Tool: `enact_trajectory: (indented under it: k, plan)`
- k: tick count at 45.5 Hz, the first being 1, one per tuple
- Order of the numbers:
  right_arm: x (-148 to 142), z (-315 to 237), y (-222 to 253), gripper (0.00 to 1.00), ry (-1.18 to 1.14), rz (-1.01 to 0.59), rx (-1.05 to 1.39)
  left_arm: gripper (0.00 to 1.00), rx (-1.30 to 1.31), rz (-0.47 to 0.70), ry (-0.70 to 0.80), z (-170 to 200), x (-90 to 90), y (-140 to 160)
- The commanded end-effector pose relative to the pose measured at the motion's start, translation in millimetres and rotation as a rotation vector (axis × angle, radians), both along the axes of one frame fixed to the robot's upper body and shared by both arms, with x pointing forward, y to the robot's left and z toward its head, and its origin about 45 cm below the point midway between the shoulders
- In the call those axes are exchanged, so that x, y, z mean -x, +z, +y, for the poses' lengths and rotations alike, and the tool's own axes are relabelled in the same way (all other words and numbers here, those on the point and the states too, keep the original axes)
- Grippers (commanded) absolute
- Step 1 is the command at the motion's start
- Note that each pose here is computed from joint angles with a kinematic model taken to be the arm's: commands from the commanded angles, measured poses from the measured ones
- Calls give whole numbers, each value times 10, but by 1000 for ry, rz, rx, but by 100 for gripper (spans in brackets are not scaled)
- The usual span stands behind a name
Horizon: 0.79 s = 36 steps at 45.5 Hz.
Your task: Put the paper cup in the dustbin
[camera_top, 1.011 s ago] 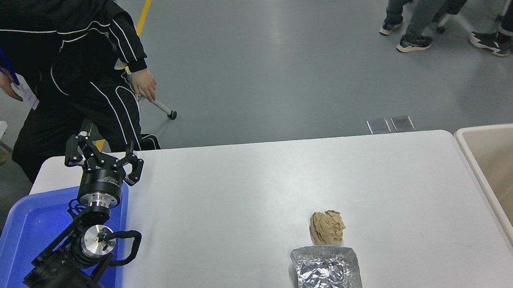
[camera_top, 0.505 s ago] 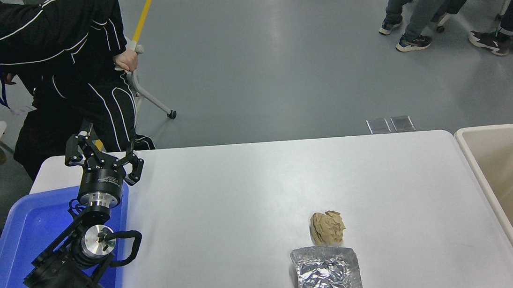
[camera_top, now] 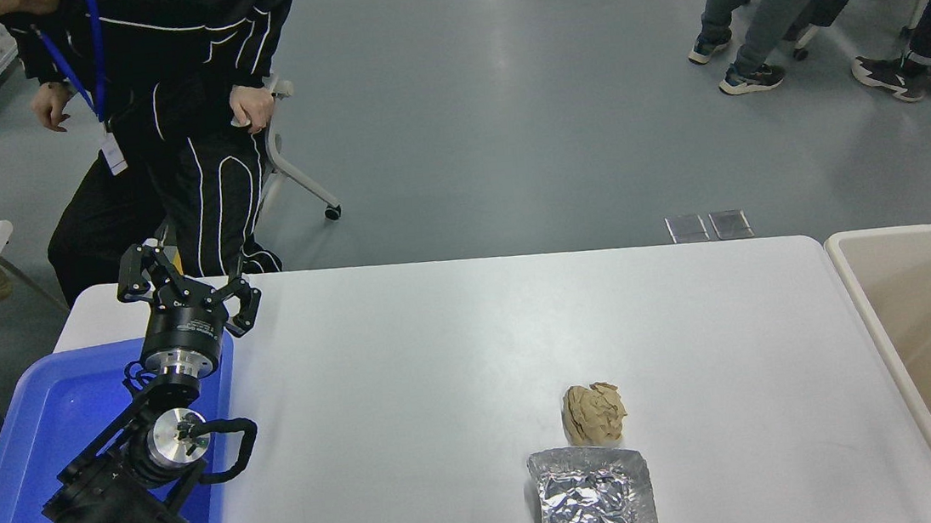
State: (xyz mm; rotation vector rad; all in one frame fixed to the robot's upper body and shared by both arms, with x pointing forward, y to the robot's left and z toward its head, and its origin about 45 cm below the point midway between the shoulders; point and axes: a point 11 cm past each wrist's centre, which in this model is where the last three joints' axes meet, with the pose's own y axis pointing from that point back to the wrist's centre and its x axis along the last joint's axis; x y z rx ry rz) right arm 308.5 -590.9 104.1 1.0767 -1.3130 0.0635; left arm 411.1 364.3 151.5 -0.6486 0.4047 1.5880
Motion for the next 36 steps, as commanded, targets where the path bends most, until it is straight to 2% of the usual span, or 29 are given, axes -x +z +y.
enact_trajectory:
  k: [1,5,8,18,27,36]
  plan:
    - [-33,-15,47,65,-4,-33,32,100,0,-1,0,1,1,1]
    - [-61,-38,101,86,-6,-63,62,100,0,0,-1,0,0,0]
    - [-94,-44,143,98,-6,-80,75,100,-1,1,1,1,0,-1]
    - [-200,-99,317,99,-44,-145,43,100,-1,0,2,2,1,0]
    - [-505,-155,807,99,-158,-389,-127,100,-1,1,1,1,0,-1]
    - [-851,-53,1382,99,-177,-616,-312,100,0,0,-1,0,0,0]
